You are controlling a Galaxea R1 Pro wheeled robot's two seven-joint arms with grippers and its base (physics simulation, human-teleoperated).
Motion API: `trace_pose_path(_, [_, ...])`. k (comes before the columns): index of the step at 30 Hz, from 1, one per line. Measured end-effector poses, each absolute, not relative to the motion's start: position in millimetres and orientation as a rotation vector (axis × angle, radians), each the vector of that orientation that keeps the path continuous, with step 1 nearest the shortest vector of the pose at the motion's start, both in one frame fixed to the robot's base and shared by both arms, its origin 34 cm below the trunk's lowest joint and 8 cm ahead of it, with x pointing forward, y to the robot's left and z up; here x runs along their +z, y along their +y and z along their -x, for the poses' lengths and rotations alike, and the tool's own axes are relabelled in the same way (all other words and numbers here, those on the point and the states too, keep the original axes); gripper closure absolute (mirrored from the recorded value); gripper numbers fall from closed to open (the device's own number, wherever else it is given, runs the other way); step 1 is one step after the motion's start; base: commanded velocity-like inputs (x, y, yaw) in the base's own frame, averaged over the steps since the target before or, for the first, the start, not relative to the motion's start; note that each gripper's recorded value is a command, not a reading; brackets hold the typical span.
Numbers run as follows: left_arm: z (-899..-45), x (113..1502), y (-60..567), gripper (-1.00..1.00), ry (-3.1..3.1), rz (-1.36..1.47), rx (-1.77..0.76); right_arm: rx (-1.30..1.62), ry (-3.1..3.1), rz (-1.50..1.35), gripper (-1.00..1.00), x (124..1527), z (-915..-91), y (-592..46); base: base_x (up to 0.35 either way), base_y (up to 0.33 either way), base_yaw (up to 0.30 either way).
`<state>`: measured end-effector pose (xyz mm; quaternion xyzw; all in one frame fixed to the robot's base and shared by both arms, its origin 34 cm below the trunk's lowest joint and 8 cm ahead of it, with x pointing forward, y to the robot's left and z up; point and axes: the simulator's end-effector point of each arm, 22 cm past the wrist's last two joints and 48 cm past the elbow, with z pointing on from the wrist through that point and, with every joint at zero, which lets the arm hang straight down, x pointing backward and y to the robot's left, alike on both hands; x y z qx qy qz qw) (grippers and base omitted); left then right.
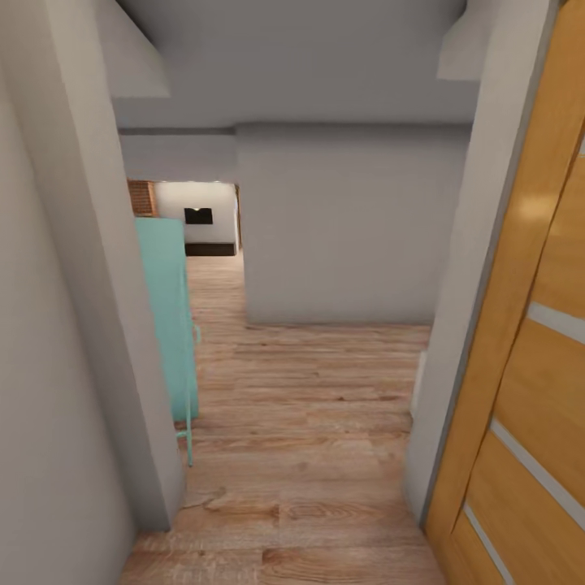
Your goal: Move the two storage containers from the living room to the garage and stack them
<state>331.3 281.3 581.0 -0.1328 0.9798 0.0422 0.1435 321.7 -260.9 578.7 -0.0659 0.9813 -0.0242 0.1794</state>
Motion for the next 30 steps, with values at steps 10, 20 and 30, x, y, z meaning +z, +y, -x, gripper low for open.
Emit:
trace_pose_path(10, [-331.3,581.0,281.3,-1.00,2.825,0.382,0.122,-0.071,2.777,0.188,-1.00,578.4,-321.1,-262.8,0.325,0.000,0.000])
trace_pose_path(20, [-332.0,581.2,281.4,-1.00,2.823,0.382,0.122,-0.070,2.779,0.193,-1.00,578.3,-320.8,-262.6,0.325,0.000,0.000])
trace_pose_path(30, [-331.8,581.1,281.4,-1.00,2.824,0.382,0.122,-0.074,2.775,0.191,-1.00,578.6,-321.5,-263.2,0.325,0.000,0.000])
